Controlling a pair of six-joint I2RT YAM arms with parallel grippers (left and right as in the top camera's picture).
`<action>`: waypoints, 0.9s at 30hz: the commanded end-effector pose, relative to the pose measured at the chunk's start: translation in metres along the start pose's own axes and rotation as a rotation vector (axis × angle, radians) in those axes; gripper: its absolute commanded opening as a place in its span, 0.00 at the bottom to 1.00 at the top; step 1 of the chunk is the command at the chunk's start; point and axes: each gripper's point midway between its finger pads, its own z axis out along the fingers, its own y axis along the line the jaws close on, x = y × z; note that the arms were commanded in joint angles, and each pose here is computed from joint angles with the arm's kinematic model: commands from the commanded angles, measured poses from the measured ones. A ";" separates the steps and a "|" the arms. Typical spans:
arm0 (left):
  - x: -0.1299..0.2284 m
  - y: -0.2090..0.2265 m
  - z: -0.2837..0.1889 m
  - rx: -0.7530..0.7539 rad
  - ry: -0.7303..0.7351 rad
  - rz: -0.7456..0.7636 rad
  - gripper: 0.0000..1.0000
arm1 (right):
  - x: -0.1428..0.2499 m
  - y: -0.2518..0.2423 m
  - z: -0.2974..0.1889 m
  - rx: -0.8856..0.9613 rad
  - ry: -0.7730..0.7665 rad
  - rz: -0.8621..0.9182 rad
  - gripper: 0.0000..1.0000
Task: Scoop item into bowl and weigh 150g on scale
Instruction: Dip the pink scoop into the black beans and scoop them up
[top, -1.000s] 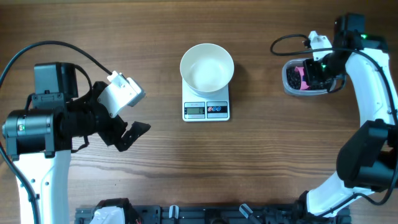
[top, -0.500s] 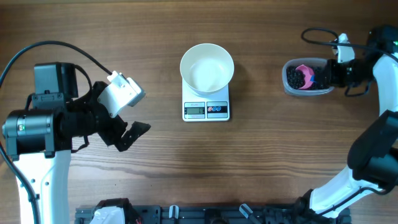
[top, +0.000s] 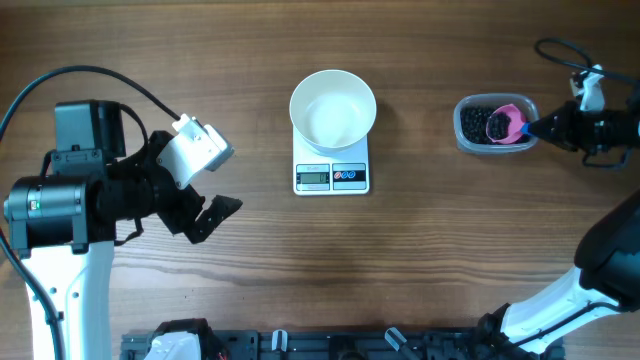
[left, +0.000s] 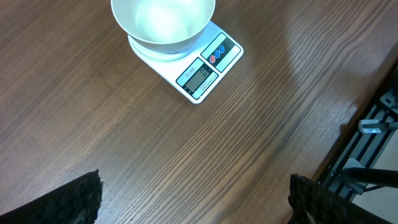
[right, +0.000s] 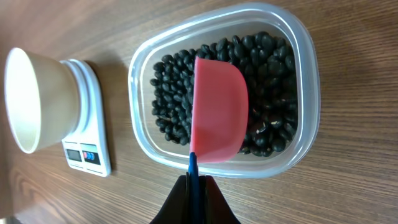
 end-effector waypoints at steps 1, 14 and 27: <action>0.001 -0.001 0.002 0.007 0.007 -0.011 1.00 | -0.003 0.006 0.001 -0.109 -0.032 0.035 0.04; 0.001 -0.001 0.002 0.007 0.007 -0.011 1.00 | -0.005 0.028 -0.006 -0.248 -0.061 0.083 0.04; 0.001 -0.001 0.002 0.007 0.007 -0.011 1.00 | -0.005 0.082 -0.030 -0.399 -0.091 0.083 0.04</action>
